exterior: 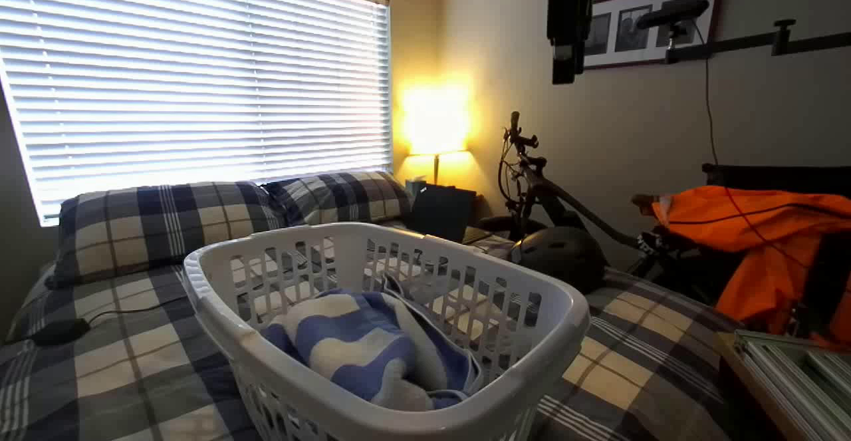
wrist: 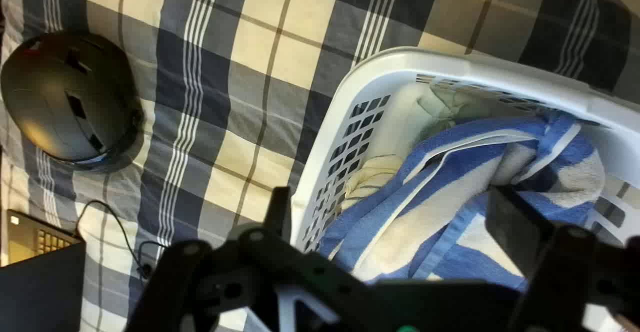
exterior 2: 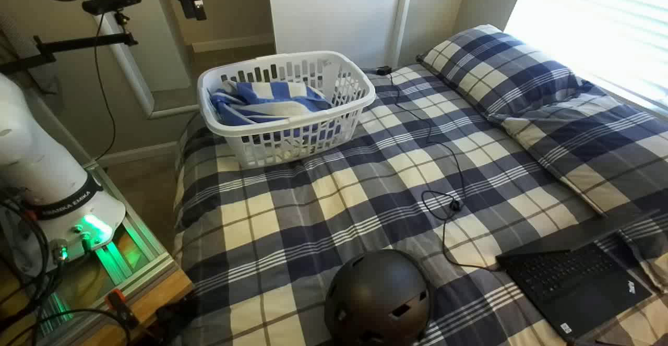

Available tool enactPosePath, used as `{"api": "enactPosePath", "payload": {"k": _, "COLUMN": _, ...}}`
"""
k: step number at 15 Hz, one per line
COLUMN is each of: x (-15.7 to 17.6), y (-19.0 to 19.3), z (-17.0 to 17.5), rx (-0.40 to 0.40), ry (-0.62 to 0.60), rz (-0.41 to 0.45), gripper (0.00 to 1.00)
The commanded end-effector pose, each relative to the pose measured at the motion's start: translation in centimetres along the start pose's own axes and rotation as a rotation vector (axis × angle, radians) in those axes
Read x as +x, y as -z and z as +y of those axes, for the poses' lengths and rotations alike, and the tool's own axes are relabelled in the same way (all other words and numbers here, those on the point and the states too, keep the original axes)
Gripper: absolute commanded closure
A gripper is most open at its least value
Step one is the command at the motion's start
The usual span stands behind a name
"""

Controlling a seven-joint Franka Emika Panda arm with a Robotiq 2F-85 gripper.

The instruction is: Move the laundry basket to the right

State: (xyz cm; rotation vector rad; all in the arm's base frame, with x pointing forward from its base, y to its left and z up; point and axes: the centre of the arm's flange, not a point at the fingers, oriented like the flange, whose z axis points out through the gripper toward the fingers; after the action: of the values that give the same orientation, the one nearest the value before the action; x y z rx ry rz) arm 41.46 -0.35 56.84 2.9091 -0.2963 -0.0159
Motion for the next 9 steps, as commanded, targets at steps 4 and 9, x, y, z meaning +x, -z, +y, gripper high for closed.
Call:
{"api": "enactPosePath", "payload": {"k": 4, "x": 0.0, "y": 0.0, "z": 0.0, "rx": 0.0, "ry": 0.0, "rz": 0.0, "gripper": 0.0}}
{"api": "enactPosePath", "payload": {"k": 9, "x": 0.0, "y": 0.0, "z": 0.0, "rx": 0.0, "ry": 0.0, "rz": 0.0, "gripper": 0.0}}
